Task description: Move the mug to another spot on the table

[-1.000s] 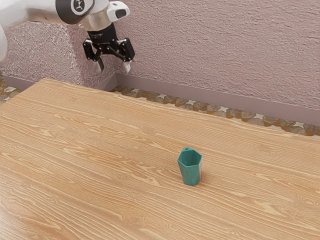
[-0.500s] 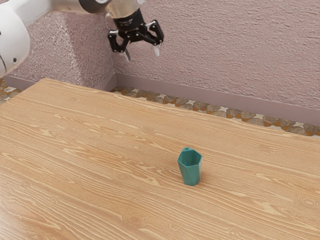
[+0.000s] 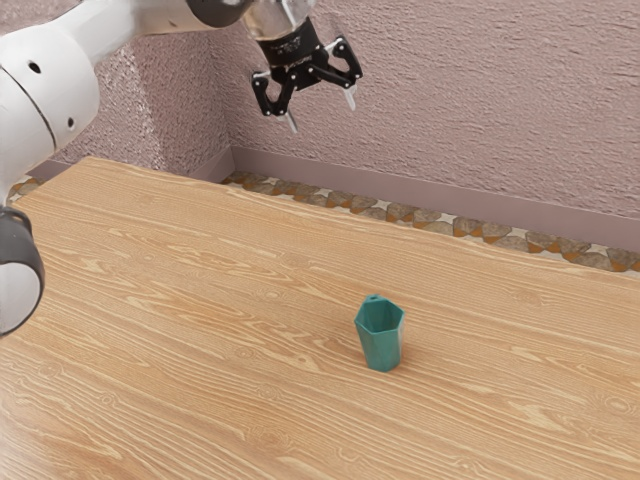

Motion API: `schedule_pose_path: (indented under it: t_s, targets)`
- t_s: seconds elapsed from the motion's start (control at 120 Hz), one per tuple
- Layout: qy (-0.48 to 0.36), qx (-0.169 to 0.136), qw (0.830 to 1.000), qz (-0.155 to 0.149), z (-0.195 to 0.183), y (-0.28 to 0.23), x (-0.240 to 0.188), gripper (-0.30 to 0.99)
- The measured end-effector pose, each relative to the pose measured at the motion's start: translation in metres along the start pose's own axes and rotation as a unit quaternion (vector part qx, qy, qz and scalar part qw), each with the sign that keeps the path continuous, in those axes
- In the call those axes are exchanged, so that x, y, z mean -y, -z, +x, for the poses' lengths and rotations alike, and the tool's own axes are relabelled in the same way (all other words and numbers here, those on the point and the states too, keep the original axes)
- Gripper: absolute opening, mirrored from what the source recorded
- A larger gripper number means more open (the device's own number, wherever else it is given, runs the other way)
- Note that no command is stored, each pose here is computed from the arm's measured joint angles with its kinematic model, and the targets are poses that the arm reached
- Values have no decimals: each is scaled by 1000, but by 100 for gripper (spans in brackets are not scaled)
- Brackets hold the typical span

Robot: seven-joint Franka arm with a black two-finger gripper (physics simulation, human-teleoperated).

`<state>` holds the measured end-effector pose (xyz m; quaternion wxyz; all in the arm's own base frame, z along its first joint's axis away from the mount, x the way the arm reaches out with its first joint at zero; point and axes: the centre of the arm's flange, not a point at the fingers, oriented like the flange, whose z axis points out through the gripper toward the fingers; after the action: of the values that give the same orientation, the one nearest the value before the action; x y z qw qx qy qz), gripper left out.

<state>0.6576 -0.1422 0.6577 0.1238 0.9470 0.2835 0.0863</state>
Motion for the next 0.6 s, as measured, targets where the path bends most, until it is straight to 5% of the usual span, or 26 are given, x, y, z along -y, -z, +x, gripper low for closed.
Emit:
schedule_pose_path:
  t_s: [0.6]
  targets:
    - [54, 28, 998, 26, -3, -81, 9, 69]
